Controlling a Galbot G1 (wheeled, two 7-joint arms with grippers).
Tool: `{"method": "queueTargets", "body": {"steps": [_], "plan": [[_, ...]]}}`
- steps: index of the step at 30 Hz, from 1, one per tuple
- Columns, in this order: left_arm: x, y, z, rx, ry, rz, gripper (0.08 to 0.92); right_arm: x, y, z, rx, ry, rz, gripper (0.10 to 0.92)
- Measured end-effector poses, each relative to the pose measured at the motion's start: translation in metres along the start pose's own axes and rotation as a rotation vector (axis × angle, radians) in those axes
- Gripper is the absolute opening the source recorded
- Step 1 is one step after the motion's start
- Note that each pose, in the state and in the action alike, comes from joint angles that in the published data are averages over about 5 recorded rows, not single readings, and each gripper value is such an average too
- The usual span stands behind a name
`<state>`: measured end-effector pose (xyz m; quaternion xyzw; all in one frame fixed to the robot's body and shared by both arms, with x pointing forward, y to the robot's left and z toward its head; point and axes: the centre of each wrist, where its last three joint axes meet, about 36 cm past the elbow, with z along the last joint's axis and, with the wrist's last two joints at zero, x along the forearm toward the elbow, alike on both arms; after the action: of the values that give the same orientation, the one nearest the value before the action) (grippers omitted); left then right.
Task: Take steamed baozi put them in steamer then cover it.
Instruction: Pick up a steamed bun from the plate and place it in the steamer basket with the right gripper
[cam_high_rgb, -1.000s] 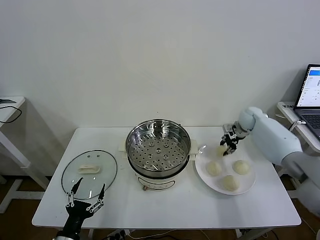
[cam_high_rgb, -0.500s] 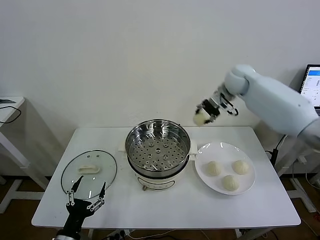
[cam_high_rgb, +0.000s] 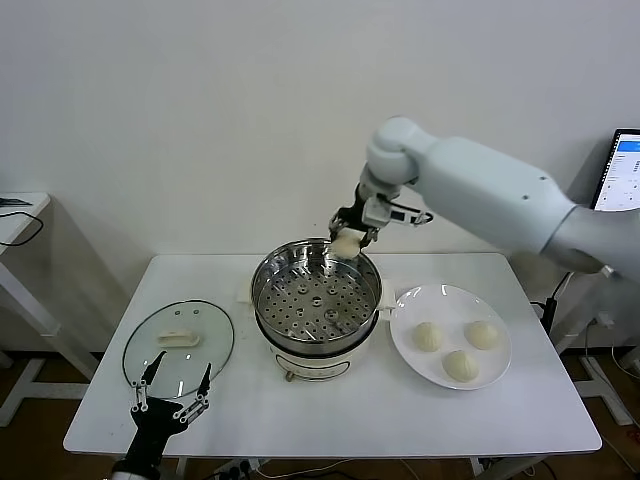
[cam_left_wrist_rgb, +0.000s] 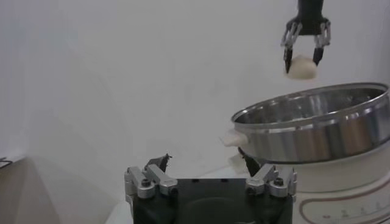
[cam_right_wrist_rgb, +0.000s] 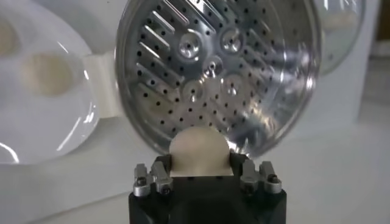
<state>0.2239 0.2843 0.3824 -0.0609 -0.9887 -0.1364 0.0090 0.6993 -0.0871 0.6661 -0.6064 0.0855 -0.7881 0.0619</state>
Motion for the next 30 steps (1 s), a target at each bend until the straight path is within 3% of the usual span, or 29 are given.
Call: {"method": "queueTargets", "body": {"steps": [22,30], "plan": [[-0.001,0.002,0.004,-0.001,-0.001,-0.008,0.823,-0.082,-0.034,0.002,0.057,-0.047,-0.001,0.696],[-0.004,0.004,0.002,-0.004,-0.010,-0.011,0.823,-0.071,-0.031,0.007,0.046,-0.041,0.008,0.816]]}}
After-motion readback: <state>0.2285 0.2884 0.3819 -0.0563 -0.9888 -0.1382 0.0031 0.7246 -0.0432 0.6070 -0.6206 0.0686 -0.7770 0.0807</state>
